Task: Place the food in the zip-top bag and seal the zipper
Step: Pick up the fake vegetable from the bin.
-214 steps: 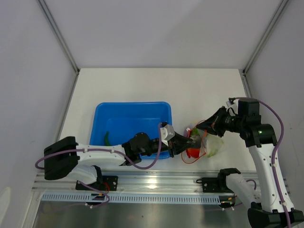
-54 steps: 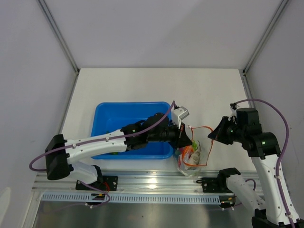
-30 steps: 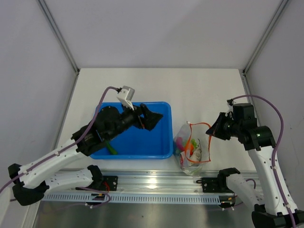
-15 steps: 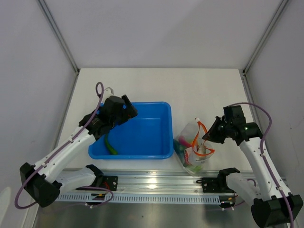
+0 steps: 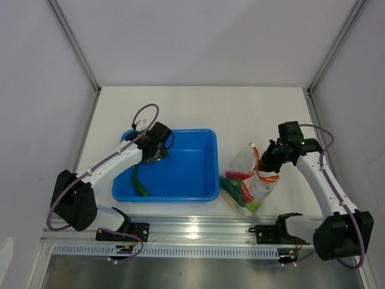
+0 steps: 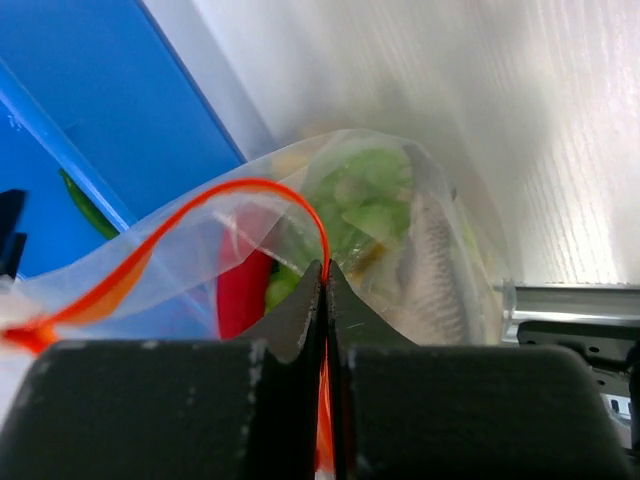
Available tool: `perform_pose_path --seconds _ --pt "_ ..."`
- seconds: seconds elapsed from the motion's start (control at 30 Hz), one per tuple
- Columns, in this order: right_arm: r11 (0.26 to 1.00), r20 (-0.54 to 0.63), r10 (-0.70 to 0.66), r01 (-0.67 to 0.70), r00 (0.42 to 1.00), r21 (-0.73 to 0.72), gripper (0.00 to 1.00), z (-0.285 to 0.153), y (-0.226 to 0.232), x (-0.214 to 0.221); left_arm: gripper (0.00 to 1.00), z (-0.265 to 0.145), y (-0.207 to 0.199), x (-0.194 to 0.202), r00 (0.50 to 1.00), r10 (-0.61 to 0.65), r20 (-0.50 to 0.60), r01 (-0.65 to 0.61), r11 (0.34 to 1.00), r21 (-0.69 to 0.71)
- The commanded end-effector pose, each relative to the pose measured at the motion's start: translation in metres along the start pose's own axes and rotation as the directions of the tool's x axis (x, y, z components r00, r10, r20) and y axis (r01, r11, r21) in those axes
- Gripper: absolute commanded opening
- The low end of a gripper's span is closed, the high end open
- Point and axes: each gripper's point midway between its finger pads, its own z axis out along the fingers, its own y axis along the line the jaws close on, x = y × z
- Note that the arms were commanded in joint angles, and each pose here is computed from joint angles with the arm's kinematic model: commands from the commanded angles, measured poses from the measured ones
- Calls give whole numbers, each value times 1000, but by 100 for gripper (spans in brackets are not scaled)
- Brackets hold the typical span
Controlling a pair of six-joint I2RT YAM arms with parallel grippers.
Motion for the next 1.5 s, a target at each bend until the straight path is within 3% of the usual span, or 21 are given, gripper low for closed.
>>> perform_pose_path --seconds 0.0,0.1,0.23,0.5,0.73,0.9,1.1,1.33,1.47 --pt "997 42 -5 8 999 -79 0 -9 25 -17 99 14 17 4 969 249 11 -248 968 -24" --pt "997 36 1 2 999 -77 0 -8 25 -17 99 27 21 25 938 346 -13 -345 936 66" --pt "998 29 3 -1 1000 -66 0 -6 23 -16 98 41 22 42 925 377 -47 -363 913 185" --pt "998 26 3 -1 1000 -68 0 -6 26 -19 96 56 25 64 906 400 -136 -364 903 227" --pt "998 29 5 -3 1000 -65 0 -6 26 -20 92 65 38 69 918 333 -216 -300 938 172" --pt "998 30 5 -3 1000 -67 0 -5 26 -21 89 54 36 49 947 299 -114 -275 943 187" --pt "998 26 0 2 1000 -70 0 -4 27 -22 93 36 43 26 972 221 -80 -209 969 129" --pt "997 28 -6 8 1000 -71 0 -6 27 -23 98 48 67 53 959 130 -252 -145 989 -40" --pt "998 34 -15 17 999 -66 0 -9 26 -24 98 56 63 73 940 34 -338 -54 997 -50"
